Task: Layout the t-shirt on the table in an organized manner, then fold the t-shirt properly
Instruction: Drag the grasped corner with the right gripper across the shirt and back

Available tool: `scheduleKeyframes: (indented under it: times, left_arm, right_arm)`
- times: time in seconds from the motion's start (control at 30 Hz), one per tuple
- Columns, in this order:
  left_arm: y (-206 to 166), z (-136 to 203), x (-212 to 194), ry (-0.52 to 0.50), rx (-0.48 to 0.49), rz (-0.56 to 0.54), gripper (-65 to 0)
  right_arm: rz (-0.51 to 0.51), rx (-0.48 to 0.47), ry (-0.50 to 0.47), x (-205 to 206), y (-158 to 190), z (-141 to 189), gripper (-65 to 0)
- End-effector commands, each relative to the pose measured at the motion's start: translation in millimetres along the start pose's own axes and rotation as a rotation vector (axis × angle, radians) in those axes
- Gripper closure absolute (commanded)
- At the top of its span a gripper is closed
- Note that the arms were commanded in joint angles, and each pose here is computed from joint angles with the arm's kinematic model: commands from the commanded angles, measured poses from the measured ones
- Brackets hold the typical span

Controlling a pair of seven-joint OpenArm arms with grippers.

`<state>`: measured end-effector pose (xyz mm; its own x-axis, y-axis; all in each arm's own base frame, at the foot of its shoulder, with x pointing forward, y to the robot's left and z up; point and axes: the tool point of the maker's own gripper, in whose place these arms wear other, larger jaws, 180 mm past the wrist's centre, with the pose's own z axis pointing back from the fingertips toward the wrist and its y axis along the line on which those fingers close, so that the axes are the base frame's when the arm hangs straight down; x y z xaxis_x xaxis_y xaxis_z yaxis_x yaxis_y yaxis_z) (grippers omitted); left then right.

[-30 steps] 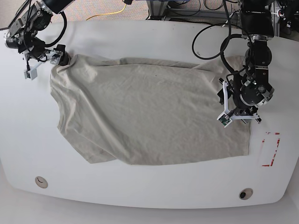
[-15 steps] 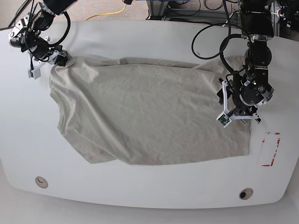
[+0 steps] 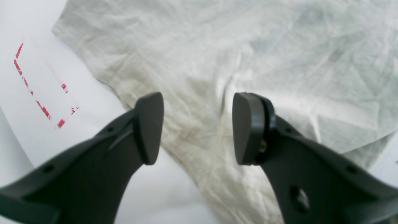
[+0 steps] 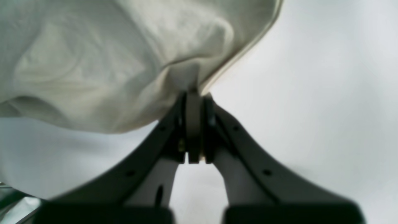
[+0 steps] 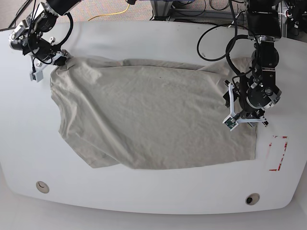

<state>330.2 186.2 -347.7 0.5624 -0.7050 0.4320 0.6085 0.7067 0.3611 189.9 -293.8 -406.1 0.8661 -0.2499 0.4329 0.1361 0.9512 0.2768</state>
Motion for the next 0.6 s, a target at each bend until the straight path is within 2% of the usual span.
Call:
scheduleKeyframes:
  times: [0.0,0.1,0.4,0.57]
  left_arm:
    - [11.7,6.4,8.4,-0.028,0.032,-0.004,-31.8]
    - [11.8,6.7,8.8,-0.029,0.033,-0.005,-31.8]
    - [13.3,7.4,10.8,-0.034,0.036,-0.005,-31.8]
    - [13.3,7.4,10.8,-0.034,0.036,-0.005,-31.8]
  right_arm:
    - [0.037,-0.006,-0.094,32.1,4.9,9.6,-0.8]
    - [0.063,-0.004,-0.142,49.9,13.7,13.7,-0.8]
    - [0.245,0.047,-0.24,107.4,65.0,18.2,-0.8]
    - [0.29,0.092,-0.283,130.0,91.3,16.2,-0.8]
